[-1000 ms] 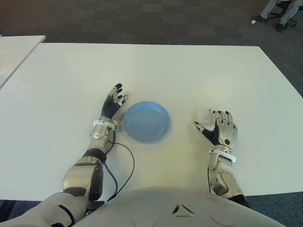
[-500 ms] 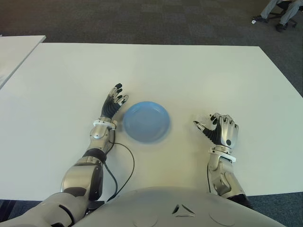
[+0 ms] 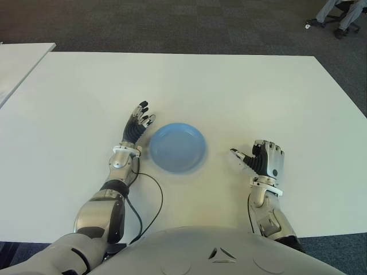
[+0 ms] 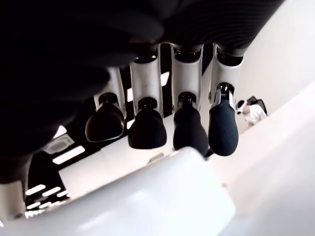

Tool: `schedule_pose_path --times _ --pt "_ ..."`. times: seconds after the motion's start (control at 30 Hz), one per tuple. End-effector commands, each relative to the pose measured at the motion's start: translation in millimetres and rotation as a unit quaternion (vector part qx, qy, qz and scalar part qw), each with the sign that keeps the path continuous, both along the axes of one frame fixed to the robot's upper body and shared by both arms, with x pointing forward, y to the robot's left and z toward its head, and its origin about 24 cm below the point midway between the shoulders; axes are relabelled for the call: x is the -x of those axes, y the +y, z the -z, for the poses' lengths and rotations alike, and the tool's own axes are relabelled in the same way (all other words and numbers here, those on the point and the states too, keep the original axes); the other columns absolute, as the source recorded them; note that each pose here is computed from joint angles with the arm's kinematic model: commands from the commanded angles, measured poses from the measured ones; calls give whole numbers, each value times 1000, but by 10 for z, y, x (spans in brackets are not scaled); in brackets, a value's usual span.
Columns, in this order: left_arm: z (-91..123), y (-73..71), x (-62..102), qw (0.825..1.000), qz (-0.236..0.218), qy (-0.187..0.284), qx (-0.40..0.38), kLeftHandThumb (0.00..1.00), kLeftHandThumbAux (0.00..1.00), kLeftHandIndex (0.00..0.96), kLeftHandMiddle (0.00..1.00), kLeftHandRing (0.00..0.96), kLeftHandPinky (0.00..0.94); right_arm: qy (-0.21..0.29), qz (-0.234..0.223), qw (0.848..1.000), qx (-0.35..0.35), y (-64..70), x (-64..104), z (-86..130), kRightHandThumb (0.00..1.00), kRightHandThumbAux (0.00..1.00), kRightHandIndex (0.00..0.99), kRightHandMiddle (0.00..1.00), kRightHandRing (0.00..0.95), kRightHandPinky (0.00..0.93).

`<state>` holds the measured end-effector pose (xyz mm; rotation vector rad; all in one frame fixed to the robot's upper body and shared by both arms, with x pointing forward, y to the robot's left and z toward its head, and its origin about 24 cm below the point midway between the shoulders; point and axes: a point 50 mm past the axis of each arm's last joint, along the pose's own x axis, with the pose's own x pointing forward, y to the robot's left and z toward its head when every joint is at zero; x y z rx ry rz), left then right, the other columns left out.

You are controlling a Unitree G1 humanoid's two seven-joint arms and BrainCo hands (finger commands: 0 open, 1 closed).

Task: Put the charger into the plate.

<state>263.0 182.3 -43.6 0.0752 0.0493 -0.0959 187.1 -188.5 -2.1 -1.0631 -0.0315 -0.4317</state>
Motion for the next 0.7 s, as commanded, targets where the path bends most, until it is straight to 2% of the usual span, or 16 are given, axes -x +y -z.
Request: schedule_pose_path --times 0.03,0.7 --pt "353 -7 350 995 -1 95 7 201 532 27 76 91 138 28 15 999 -22 -9 58 70 902 644 837 879 878 879" --pt "353 -4 353 995 1 95 7 210 533 25 77 92 143 31 26 999 -33 10 63 54 868 626 827 873 868 874"
